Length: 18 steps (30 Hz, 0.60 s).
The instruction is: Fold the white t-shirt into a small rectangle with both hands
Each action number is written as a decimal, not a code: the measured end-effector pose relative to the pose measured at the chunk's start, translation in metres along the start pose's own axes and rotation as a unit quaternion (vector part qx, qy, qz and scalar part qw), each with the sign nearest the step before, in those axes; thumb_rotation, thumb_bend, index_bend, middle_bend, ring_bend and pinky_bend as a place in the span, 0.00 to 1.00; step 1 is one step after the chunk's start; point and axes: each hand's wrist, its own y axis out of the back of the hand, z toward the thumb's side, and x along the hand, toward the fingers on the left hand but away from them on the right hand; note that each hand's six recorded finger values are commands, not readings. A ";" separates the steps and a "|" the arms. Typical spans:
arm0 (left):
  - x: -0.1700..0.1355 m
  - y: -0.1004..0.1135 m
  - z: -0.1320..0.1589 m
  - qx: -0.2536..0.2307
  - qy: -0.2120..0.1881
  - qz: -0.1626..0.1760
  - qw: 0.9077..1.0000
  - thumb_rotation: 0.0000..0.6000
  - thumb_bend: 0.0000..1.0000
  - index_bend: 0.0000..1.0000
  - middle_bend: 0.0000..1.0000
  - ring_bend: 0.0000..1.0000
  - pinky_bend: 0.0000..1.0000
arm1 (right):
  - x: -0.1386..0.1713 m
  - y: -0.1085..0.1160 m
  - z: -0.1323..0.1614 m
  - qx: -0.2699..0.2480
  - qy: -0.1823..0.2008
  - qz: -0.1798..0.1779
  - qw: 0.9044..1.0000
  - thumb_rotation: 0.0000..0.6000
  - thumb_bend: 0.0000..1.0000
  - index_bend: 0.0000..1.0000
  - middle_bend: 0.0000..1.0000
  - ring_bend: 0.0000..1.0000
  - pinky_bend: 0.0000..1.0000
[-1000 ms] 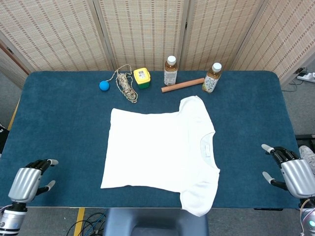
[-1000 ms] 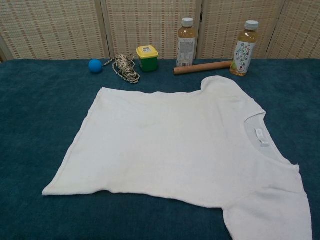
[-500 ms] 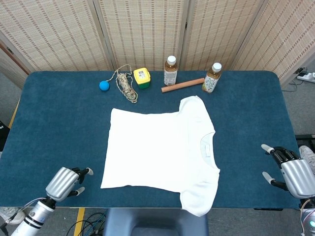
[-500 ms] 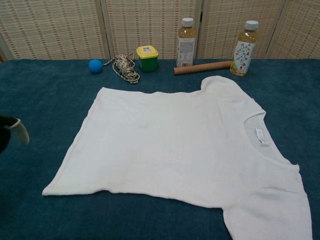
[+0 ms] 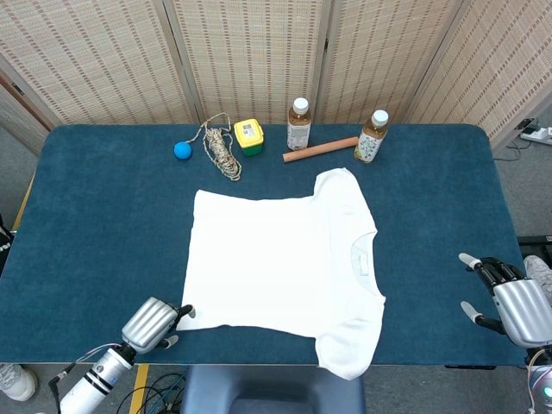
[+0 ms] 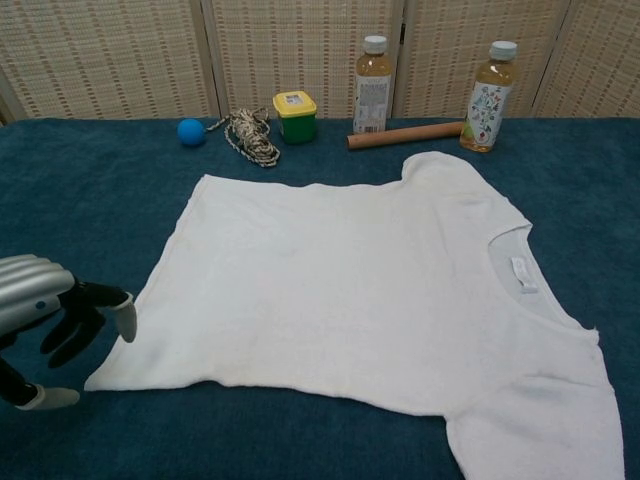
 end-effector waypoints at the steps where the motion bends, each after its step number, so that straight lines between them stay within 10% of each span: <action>1: 0.002 -0.002 0.001 -0.001 0.000 -0.002 1.000 1.00 0.19 0.43 0.76 0.71 0.93 | 0.000 0.000 0.000 0.000 0.000 -0.001 1.000 1.00 0.24 0.17 0.34 0.27 0.32; 18: 0.029 -0.018 0.001 0.000 0.020 -0.013 1.000 1.00 0.19 0.45 0.76 0.71 0.94 | 0.005 0.001 -0.008 -0.001 -0.013 -0.003 1.000 1.00 0.24 0.17 0.34 0.27 0.32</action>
